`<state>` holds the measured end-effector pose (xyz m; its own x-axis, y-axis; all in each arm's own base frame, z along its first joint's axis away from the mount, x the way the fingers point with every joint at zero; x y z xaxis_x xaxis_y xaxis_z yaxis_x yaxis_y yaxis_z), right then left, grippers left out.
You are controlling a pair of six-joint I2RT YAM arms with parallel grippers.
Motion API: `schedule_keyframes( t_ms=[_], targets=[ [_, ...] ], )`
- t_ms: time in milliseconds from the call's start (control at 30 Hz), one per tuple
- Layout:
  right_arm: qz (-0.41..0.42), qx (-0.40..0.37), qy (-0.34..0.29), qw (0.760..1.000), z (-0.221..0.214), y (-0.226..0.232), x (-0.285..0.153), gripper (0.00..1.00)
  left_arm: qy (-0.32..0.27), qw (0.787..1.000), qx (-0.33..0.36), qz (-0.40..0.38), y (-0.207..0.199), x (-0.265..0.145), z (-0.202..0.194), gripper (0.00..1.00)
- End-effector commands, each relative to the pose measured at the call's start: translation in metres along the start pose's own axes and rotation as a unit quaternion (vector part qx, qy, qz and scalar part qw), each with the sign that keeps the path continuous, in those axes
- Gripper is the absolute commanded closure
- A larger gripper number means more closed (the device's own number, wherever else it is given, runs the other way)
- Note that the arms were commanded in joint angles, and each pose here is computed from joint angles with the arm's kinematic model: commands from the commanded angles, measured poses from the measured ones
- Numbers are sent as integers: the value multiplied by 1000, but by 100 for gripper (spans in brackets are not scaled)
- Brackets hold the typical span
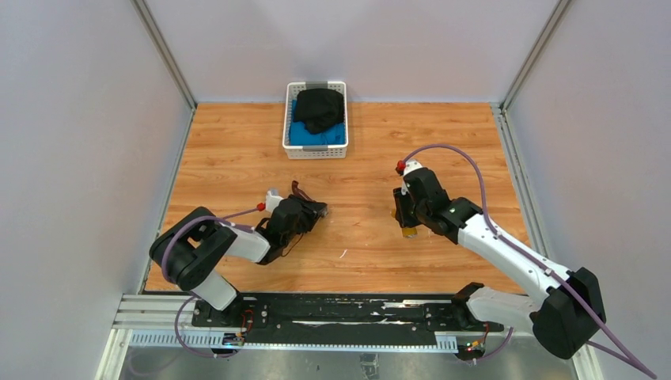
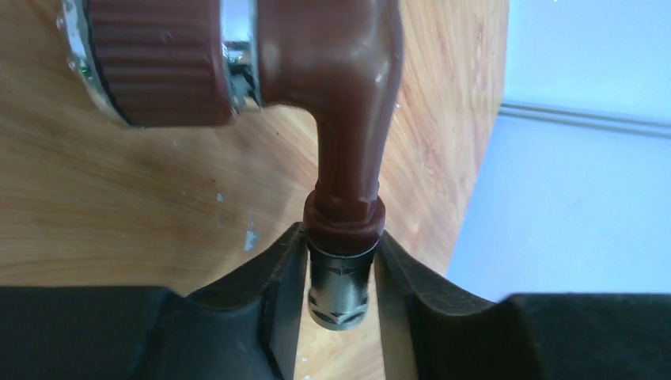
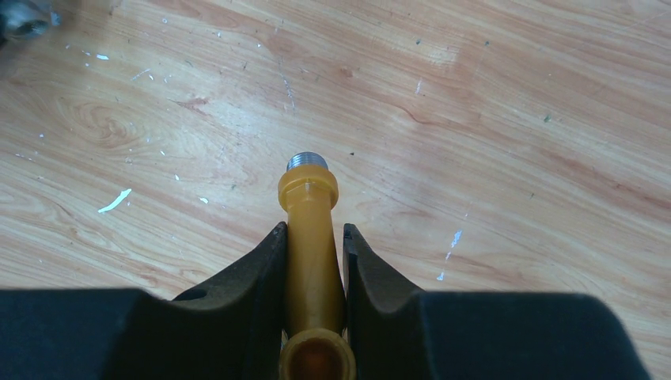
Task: Install the water faucets
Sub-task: Place the water faucet at the center of the board, then adjust the water faucet.
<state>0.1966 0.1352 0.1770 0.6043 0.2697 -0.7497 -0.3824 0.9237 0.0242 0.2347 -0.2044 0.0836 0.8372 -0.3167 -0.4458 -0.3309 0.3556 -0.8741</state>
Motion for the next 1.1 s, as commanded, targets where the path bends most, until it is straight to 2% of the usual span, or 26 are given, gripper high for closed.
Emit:
schedule_keyframes(
  t_ms=[0,167,300,433,600,733,800,933,1000,1067],
  targets=[
    [-19,2,-3,1000,-4,-9,-8,100,35,997,-75,5,-3,6,-12,56],
    [-29,3,-13,999,-4,-12,-14,100,55,995,-87,8,0,-1,-16,51],
    [-24,4,-15,1000,-3,-11,-15,100,57,995,-88,-2,-3,-9,-15,40],
    [-20,5,-15,1000,-2,-10,-16,100,68,994,-84,-8,-6,-19,-14,34],
    [-23,6,-15,1000,-2,-10,-16,100,73,994,-85,-16,-3,-37,-10,33],
    [-24,8,-16,1000,-3,-10,-16,100,56,996,-67,-20,2,-54,-2,33],
    [-21,9,-17,1000,-2,-10,-17,100,39,998,-46,-19,-1,-62,5,33],
    [0,9,-23,1000,4,-5,-20,100,7,999,47,-6,-22,-78,18,33],
    [49,7,-34,998,12,5,-26,100,-2,995,99,-10,-41,-87,24,33],
    [136,-10,-71,988,23,21,-36,100,10,992,126,-29,-68,-95,25,33]
  ],
)
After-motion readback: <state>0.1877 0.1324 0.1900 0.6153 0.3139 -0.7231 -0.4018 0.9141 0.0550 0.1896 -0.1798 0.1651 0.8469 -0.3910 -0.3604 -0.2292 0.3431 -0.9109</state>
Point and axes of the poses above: each gripper's point midway between its finger pads, its own x axis out along the fingers, its own y axis along the line the jaws close on, z = x × y, the point moved 8 cm from there along -x, back along the fingers, and after that the axes turned 2 degrees about -x, right-handed, at the moved point
